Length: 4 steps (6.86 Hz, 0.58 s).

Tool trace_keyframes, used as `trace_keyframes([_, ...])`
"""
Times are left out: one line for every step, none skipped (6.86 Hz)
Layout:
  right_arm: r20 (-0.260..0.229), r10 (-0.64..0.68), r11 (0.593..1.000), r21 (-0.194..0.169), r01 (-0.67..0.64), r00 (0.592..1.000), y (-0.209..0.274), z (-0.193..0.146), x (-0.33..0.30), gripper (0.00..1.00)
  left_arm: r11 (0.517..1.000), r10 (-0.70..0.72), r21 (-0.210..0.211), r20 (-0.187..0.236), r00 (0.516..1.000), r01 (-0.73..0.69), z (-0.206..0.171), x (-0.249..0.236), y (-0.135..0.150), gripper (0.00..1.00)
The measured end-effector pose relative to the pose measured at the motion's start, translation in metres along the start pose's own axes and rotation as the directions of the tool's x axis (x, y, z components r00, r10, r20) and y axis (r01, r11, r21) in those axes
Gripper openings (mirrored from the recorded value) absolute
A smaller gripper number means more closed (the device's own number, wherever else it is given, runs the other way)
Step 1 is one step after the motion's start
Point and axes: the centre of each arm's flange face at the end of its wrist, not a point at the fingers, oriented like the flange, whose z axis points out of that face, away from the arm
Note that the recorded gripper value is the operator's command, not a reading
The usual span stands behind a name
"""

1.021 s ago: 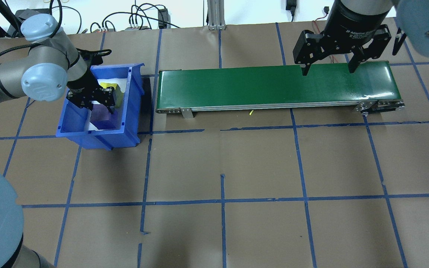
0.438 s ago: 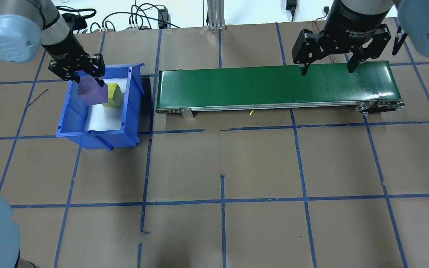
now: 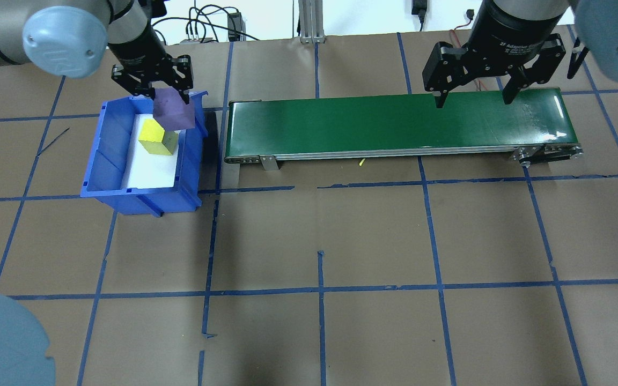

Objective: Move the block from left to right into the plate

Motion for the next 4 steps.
trace_keyframes([0.000,0.000,1.000,-0.002,0.000,1.000,0.000,0.001,0.000,1.00,1.000,0.020,0.009,-0.026,0.999,-0.020,0.016,0.033,-0.001,0.24])
trace_keyframes([-0.001,0.001,1.000,-0.005,-0.001,1.000,0.000,0.002,0.001,1.00,0.999,0.048,0.022,-0.038,0.998,-0.048,0.035,0.057,-0.004,0.26])
trace_keyframes([0.000,0.001,1.000,-0.007,-0.001,1.000,0.000,0.003,0.001,1.00,0.997,0.067,0.031,-0.046,0.997,-0.065,0.051,0.070,-0.007,0.26])
trace_keyframes([0.000,0.002,1.000,-0.008,-0.002,1.000,0.000,0.004,0.001,1.00,0.997,0.075,0.040,-0.053,0.996,-0.073,0.061,0.074,-0.009,0.30])
